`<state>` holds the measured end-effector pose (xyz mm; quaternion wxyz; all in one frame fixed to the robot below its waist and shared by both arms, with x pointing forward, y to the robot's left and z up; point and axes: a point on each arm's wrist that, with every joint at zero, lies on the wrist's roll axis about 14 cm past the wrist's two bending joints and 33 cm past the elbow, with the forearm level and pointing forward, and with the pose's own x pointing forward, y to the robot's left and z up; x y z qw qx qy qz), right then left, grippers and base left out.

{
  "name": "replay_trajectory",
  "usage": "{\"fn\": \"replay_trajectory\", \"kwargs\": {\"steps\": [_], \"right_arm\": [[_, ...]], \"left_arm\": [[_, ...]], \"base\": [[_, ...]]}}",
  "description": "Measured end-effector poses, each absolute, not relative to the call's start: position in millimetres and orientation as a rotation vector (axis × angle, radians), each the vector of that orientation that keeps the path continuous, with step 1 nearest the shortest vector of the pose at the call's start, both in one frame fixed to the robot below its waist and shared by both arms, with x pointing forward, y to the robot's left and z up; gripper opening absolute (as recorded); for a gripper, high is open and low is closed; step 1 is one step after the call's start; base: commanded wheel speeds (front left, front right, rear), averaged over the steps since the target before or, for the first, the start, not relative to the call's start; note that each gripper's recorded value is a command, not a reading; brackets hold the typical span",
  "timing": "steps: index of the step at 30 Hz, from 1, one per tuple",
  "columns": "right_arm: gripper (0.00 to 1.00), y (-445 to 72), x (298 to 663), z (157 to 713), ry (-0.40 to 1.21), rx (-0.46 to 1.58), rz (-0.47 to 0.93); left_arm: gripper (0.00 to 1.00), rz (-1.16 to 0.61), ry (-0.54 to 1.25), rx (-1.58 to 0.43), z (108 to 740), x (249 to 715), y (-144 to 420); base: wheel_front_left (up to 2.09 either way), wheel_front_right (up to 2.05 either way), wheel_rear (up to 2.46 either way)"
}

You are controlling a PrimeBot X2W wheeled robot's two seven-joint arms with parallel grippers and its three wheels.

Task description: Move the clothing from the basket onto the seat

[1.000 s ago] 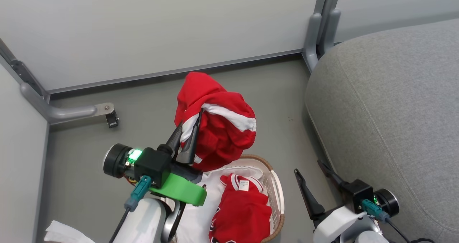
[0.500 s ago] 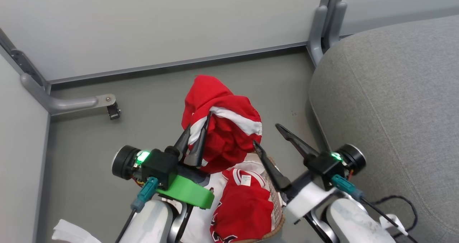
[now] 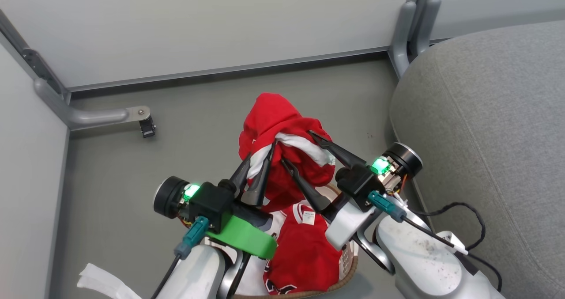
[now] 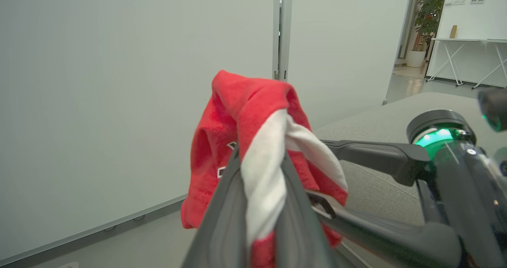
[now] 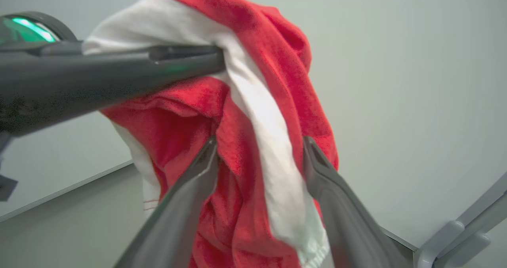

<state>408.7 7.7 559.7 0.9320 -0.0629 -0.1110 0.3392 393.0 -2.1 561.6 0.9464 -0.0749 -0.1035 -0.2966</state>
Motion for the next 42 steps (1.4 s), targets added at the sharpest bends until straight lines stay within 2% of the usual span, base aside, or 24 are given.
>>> {"fn": "replay_trajectory", "kwargs": {"steps": [9,10,12,13,25,26,27,28,29,42], "right_arm": [[1.00,17,419,543,-0.175,-0.157,0.711],[0.87,18,419,542,-0.172,-0.156,0.713],[0.18,21,419,543,-0.170,-0.139,0.718],[0.00,22,420,545,-0.172,-0.119,0.719],[0.00,14,419,558,-0.198,-0.037,0.680],[0.00,12,419,558,-0.197,-0.033,0.674],[0.00,9,419,559,-0.199,-0.025,0.664],[0.00,5,420,561,-0.203,-0.019,0.652],[0.00,3,421,562,-0.208,-0.017,0.644],[0.00,-69,426,569,-0.223,0.009,0.434]], "left_arm": [[0.00,-0.607,-0.200,-0.173,560,389,-2],[0.00,-0.605,-0.199,-0.174,560,389,-2],[0.00,-0.603,-0.195,-0.175,559,388,-1],[0.00,-0.601,-0.191,-0.177,558,388,0],[0.00,-0.591,-0.173,-0.171,552,388,1],[0.16,-0.592,-0.172,-0.170,552,388,0],[0.47,-0.592,-0.171,-0.167,551,388,0],[0.86,-0.593,-0.171,-0.166,551,389,-1],[1.00,-0.595,-0.169,-0.167,550,389,-2],[1.00,-0.710,-0.152,-0.166,542,393,-40]], "base": [[0.00,0.00,0.00],[0.00,0.00,0.00],[0.00,0.00,0.00],[0.00,0.00,0.00],[0.00,0.00,0.00],[0.00,0.00,0.00],[0.00,0.00,0.00],[0.00,0.00,0.00],[0.00,0.00,0.00],[0.00,0.00,0.00]]}}
